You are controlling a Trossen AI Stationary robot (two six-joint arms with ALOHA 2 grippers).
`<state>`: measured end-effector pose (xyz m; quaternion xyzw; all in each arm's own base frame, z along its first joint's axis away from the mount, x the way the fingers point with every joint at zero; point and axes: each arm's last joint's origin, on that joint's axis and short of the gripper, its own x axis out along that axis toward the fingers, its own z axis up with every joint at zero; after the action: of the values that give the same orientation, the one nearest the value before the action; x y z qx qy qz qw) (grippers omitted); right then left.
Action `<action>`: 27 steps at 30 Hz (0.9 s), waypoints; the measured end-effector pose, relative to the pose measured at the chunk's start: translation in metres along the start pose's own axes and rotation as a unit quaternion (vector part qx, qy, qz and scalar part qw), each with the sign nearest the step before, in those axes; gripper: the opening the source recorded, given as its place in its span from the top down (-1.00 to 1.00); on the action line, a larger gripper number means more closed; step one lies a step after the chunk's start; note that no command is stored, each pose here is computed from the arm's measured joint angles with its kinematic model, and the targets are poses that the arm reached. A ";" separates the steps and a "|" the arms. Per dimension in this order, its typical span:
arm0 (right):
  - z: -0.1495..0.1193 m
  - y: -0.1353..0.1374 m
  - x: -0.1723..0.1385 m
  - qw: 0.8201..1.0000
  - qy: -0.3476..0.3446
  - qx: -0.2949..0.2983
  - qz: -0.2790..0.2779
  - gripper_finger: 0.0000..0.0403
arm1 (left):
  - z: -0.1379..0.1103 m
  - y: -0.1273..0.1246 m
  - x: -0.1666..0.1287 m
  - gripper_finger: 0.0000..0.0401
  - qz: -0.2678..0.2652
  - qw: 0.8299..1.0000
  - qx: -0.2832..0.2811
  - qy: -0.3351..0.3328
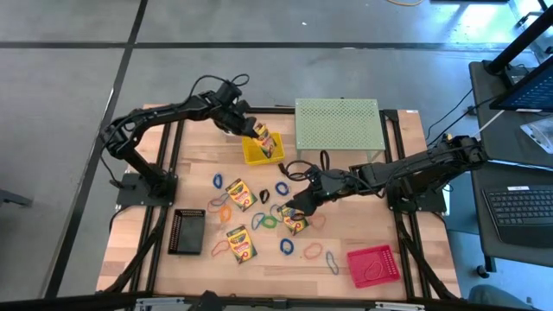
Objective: Pick & Place Office Desk Supplies
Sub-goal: Put the crayon box into the yellow bin
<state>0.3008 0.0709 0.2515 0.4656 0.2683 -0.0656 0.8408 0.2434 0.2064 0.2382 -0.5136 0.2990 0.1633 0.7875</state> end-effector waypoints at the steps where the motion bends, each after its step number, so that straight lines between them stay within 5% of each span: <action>1: 0.000 0.000 0.000 1.000 -0.002 0.001 0.000 -0.58 | 0.000 0.000 0.001 0.99 0.009 1.000 0.001 -0.005; 27: 0.003 0.004 0.000 1.000 -0.023 0.001 0.017 -0.58 | -0.027 -0.038 0.031 0.99 0.117 0.988 0.072 -0.070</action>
<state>0.3034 0.0708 0.2558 0.4692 0.2407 -0.0623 0.8474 0.2811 0.1643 0.2374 -0.4047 0.3122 0.2682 0.8166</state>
